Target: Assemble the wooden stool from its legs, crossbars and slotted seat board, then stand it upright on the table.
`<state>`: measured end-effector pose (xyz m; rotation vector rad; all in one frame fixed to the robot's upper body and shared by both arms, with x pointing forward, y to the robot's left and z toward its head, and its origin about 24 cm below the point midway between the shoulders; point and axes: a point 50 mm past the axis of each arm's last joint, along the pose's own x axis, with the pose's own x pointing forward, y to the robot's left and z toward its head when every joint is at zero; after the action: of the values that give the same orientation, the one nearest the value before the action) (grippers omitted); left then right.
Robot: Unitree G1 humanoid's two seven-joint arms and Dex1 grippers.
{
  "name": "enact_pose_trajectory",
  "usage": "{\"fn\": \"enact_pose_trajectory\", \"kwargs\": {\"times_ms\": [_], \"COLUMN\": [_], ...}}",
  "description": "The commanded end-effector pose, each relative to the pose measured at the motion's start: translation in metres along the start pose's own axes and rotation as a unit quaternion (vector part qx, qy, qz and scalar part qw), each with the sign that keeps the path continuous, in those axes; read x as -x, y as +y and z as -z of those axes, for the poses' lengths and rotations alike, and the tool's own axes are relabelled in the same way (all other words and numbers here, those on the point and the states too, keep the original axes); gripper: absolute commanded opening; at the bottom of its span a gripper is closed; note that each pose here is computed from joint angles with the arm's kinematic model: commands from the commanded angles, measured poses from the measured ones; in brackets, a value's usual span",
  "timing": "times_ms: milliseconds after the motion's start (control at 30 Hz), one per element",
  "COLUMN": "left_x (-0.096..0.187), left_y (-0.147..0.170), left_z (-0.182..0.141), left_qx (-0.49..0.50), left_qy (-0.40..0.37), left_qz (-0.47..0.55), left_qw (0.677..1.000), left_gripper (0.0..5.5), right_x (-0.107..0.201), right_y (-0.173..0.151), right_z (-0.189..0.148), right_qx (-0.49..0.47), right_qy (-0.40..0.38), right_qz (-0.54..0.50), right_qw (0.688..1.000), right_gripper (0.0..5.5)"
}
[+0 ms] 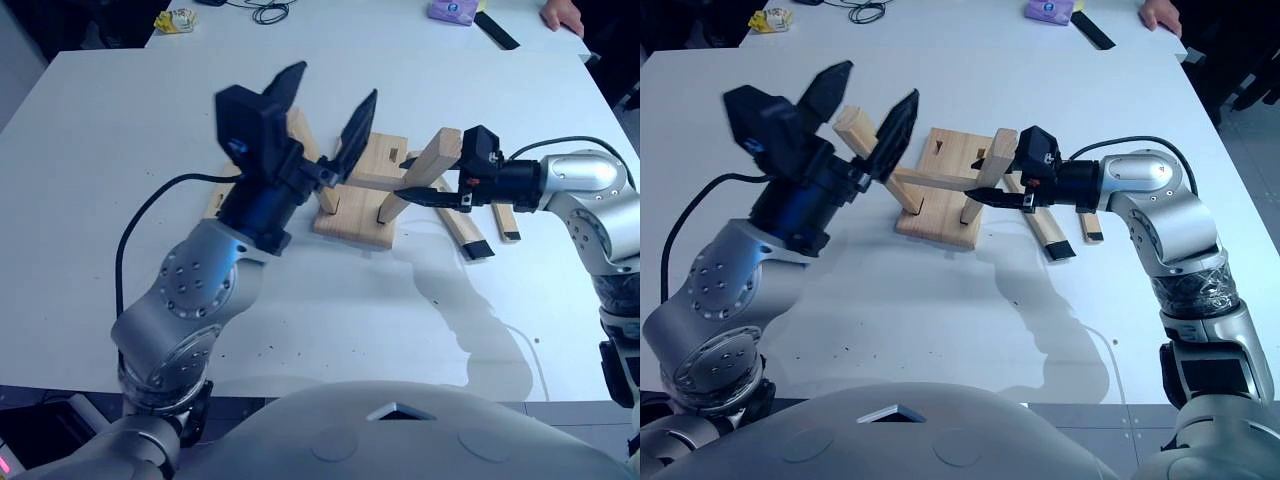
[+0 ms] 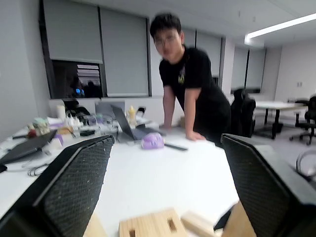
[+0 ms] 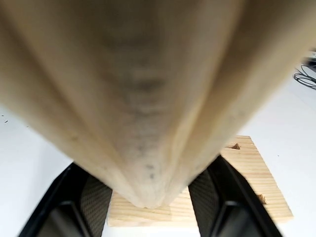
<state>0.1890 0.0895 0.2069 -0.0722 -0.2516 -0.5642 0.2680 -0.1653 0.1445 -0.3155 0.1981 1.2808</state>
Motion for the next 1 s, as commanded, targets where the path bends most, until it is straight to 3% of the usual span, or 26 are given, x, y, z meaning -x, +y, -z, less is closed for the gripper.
{"fn": "enact_pose_trajectory", "kwargs": {"times_ms": [33, 267, 533, 833, 1000], "left_x": [-0.011, -0.027, -0.027, -0.021, -0.028], "left_y": [-0.010, 0.015, -0.009, -0.005, -0.006], "left_z": [0.012, 0.046, 0.048, 0.068, 0.052], "left_qx": [-0.015, -0.051, -0.008, 0.013, -0.005], "left_qy": [0.047, 0.109, 0.080, 0.114, 0.056], "left_qz": [0.022, -0.084, -0.065, -0.114, -0.114], "left_qw": [0.999, 0.989, 0.995, 0.987, 0.992], "left_gripper": [4.02, 4.02, 2.86, 1.49, 0.82], "right_x": [-0.010, -0.016, -0.016, -0.018, -0.019], "right_y": [0.007, 0.010, 0.008, 0.005, 0.004], "right_z": [0.027, 0.027, 0.027, 0.026, 0.024], "right_qx": [-0.056, -0.059, -0.059, -0.060, -0.058], "right_qy": [0.047, 0.043, 0.045, 0.047, 0.046], "right_qz": [0.001, 0.001, -0.004, -0.007, -0.009], "right_qw": [0.997, 0.997, 0.997, 0.997, 0.997], "right_gripper": [2.02, 2.02, 2.02, 2.02, 2.02]}}
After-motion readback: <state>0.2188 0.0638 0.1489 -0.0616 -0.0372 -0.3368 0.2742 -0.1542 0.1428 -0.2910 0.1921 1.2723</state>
